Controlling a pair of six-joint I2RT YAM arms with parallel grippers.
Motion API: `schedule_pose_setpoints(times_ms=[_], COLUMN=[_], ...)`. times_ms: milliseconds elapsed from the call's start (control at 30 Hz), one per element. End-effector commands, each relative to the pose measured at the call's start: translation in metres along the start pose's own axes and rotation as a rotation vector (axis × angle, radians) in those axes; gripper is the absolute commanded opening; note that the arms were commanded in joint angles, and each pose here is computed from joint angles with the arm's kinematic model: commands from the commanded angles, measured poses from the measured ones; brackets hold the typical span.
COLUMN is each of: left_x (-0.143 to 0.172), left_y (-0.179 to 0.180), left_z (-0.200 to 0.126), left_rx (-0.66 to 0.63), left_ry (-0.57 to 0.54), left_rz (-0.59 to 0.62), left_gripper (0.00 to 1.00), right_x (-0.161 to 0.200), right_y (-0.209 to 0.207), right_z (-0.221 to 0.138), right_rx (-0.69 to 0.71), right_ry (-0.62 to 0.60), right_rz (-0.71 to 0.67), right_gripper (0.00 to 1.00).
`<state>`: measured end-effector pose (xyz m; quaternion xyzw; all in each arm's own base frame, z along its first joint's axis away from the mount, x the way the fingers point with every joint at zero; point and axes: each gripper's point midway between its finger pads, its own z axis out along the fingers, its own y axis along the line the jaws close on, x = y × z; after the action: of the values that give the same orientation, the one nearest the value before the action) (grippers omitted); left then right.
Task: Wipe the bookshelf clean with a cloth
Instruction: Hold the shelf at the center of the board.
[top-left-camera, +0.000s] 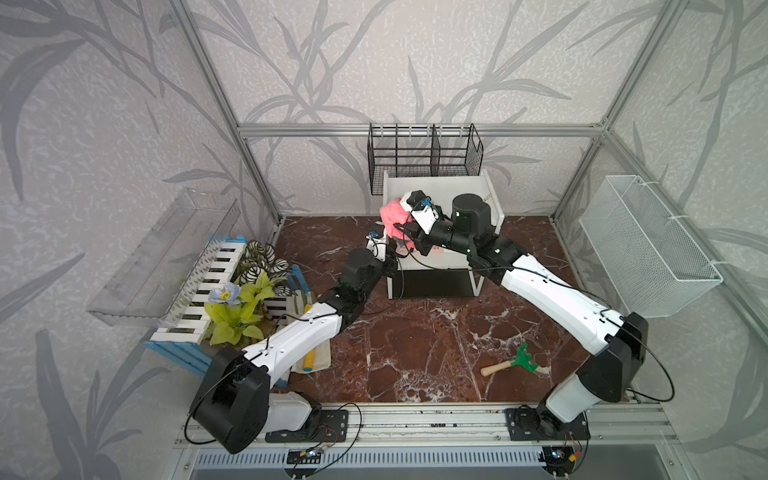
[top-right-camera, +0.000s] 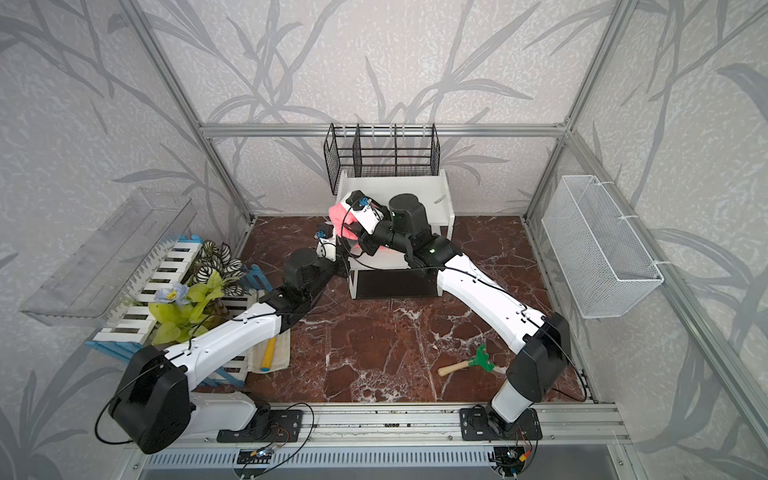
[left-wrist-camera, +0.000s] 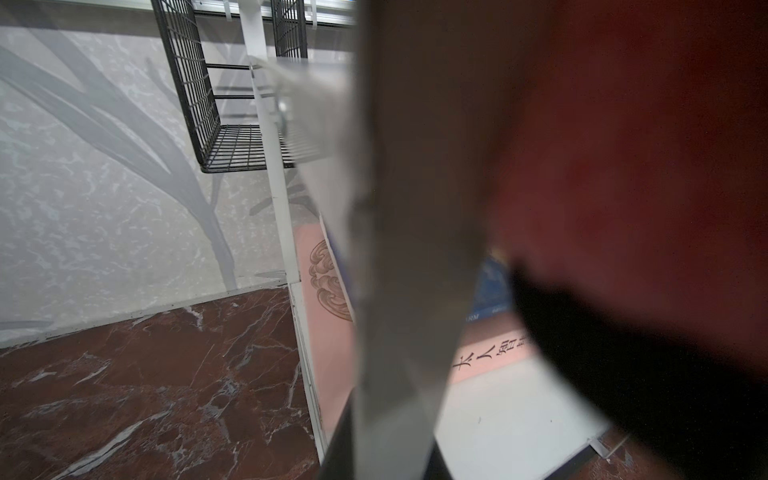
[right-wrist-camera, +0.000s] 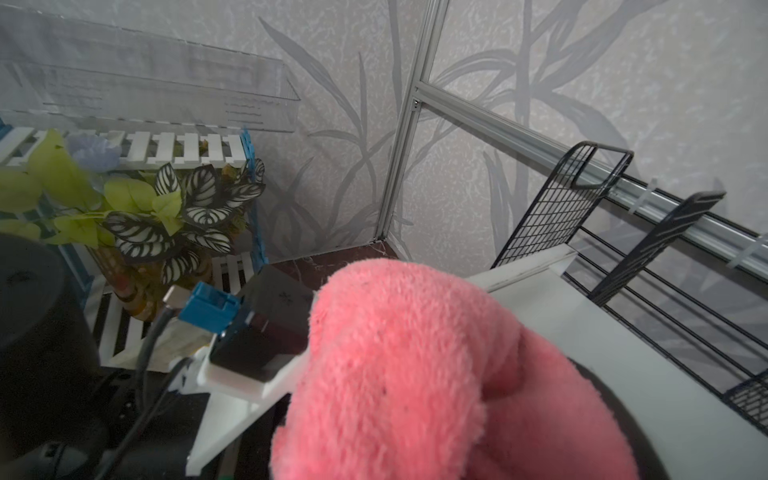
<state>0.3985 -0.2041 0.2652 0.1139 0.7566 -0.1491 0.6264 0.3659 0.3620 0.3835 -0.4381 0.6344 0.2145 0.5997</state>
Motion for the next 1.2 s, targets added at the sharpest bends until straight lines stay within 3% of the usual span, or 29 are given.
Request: schedule_pose_setpoints(times_ms=[0,100,233,433,567,633,733,800,867,933,1000,1067,1167], left_x=[0.016,0.016,0.017,0.017,0.024,0.026,0.027,0.027,0.027,0.027,0.028,0.027,0.028], left_y=[0.027,0.028,0.037,0.034,0.032,0.03,0.027,0.028,0.03,0.033,0.033,0.032,0.032], left_z=[0.027,0.028,0.027,0.026,0.027,0.028,0.027,0.027,0.026,0.025,0.025,0.025,0.026], left_rx=[-0.089,-0.093,-0.139,-0.123,-0.112,-0.099,-0.085,-0.089,-0.103,-0.118,-0.121,-0.117,-0.112], left_ry=[0.051,0.048,0.04,0.041,0.055,0.058,0.058,0.059,0.055,0.055,0.057,0.055,0.056], left_rz=[-0.164,-0.156,-0.156,-0.127,-0.088,-0.072,-0.061,-0.059,-0.055,-0.054,-0.056,-0.062,-0.068], left_gripper=[0.0,0.0,0.0,0.0,0.0,0.0,0.0,0.0,0.0,0.0,0.0,0.0,0.0], right_x=[0.066,0.101,0.103,0.055,0.024,0.034,0.072,0.104,0.121,0.123,0.12,0.116,0.093], right_y=[-0.04,-0.079,-0.091,-0.031,-0.031,-0.047,-0.085,-0.118,-0.154,-0.179,-0.179,-0.158,-0.101], right_z=[-0.035,-0.086,-0.114,-0.039,0.015,0.041,0.06,0.045,0.011,-0.031,-0.054,-0.05,-0.002], right_rx=[0.218,0.351,0.374,0.04,-0.019,0.022,0.203,0.342,0.488,0.653,0.704,0.593,0.303], right_ry=[0.261,0.359,0.328,0.126,0.054,0.123,0.298,0.414,0.457,0.449,0.435,0.421,0.347], right_rz=[-0.156,-0.144,-0.101,0.073,0.298,0.372,0.39,0.426,0.451,0.384,0.329,0.36,0.363], right_gripper=[0.0,0.0,0.0,0.0,0.0,0.0,0.0,0.0,0.0,0.0,0.0,0.0,0.0])
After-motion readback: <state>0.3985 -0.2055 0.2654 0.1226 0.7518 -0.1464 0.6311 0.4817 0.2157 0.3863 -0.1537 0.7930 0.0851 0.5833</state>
